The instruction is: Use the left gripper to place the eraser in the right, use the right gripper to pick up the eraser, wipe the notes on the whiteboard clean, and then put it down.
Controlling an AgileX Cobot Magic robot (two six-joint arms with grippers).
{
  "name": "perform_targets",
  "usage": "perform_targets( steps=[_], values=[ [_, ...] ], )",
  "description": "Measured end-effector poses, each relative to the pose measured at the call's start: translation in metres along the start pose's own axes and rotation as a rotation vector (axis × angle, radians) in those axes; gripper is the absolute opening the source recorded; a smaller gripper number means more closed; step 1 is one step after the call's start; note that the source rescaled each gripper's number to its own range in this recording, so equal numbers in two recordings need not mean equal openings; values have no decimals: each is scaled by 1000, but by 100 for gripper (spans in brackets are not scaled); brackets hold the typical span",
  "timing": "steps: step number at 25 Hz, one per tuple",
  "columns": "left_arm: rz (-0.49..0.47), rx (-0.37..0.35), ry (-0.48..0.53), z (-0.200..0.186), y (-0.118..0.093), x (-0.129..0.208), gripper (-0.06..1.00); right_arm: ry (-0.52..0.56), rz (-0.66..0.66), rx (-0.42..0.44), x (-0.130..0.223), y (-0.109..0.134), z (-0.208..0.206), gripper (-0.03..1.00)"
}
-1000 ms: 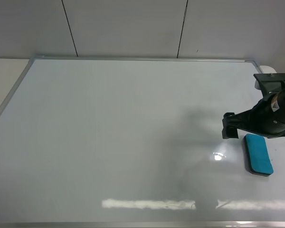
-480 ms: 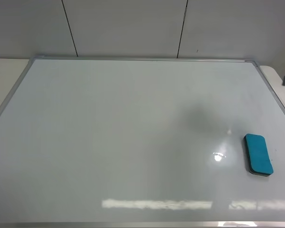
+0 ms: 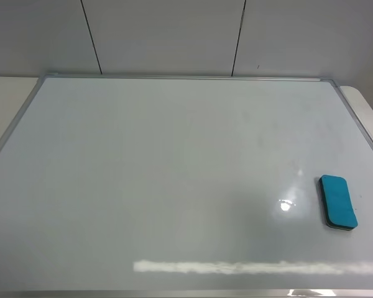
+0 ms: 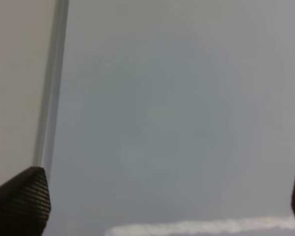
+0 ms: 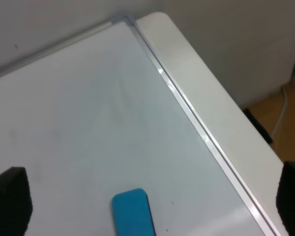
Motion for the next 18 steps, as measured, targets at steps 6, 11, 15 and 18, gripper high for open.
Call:
perform_targets(
  steps=[6, 11, 15, 18],
  values=[
    [0, 0, 0, 0, 0, 0, 100, 33, -42, -18, 57, -9, -1, 100],
    [0, 0, 0, 0, 0, 0, 100, 70, -85, -73, 70, 0, 12, 100],
    [0, 0, 0, 0, 0, 0, 100, 70, -99, -87, 71, 2, 11, 100],
    [0, 0, 0, 0, 0, 0, 100, 69, -102, -87, 71, 2, 11, 100]
  ],
)
Point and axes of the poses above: a point on each arm's last joint axis where the gripper is mounted, z pointing out along that axis toward the gripper, y along the wrist's bending axis when the last joint is at zero, x = y × z, the point moved 10 cm from there along z, pointing out along that axis toward the gripper
